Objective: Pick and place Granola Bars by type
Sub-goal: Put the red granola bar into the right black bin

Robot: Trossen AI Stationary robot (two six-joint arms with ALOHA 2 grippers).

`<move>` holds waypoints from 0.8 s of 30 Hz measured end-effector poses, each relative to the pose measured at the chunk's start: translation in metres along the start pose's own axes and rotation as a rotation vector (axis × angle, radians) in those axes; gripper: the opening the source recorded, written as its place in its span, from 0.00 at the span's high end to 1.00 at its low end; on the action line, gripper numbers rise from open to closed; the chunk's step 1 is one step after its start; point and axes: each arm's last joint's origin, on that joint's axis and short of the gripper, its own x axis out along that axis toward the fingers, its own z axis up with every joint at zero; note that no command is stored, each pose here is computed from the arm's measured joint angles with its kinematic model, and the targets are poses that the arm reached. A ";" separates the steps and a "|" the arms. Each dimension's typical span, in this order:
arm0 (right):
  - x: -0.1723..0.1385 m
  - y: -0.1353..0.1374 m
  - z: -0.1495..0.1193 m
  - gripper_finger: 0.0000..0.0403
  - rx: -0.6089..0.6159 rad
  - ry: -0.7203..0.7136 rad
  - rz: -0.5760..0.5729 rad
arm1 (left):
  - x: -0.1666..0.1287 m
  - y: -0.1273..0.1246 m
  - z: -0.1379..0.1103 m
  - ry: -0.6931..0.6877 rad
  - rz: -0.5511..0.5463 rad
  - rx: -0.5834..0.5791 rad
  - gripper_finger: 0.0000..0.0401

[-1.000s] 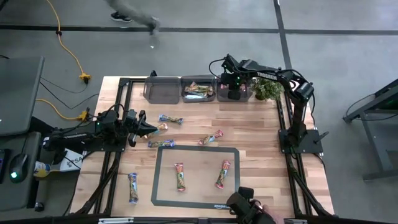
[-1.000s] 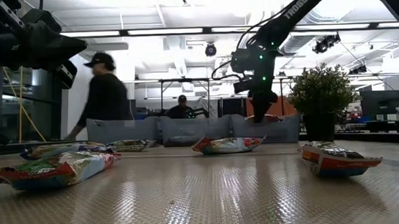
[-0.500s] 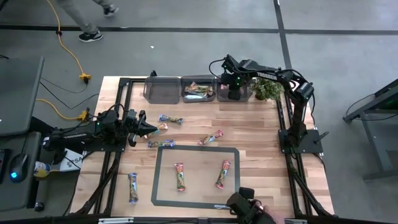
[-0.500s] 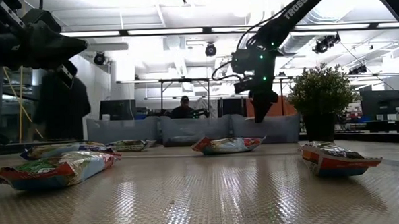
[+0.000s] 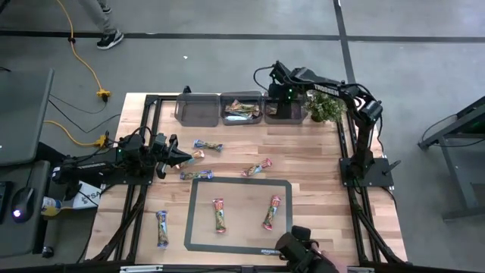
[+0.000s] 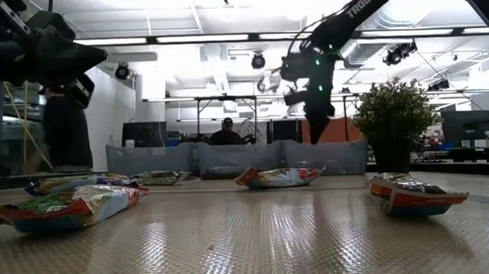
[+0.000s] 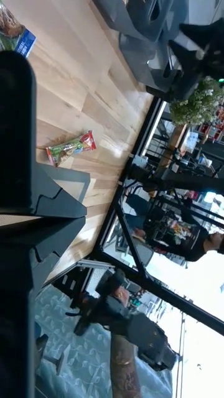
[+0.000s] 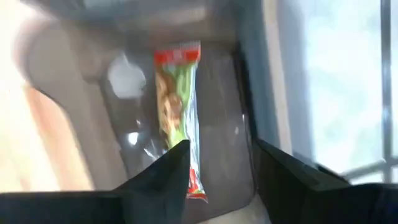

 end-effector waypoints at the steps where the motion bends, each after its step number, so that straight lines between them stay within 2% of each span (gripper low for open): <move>1: -0.007 -0.002 0.004 0.60 0.006 -0.024 0.011 | 0.000 0.000 0.000 0.000 0.000 0.000 1.00; 4: -0.030 -0.008 0.017 0.57 0.037 -0.131 0.061 | 0.000 0.000 0.000 0.000 0.000 0.000 1.00; 7: -0.055 -0.010 0.032 0.55 0.048 -0.270 0.164 | 0.000 0.000 0.000 0.002 -0.004 0.000 1.00; 10: -0.079 -0.007 0.047 0.54 0.048 -0.417 0.294 | 0.000 0.000 0.000 0.002 -0.004 0.000 1.00; 16: -0.116 0.011 0.069 0.54 -0.015 -0.656 0.629 | 0.000 0.000 0.000 0.002 -0.003 0.000 1.00; 20: -0.126 0.032 0.078 0.53 -0.051 -0.704 0.825 | 0.000 0.000 0.000 0.002 -0.003 0.000 1.00; 24: -0.129 0.062 0.087 0.53 -0.123 -0.676 0.872 | 0.000 0.000 0.000 0.001 -0.002 0.000 1.00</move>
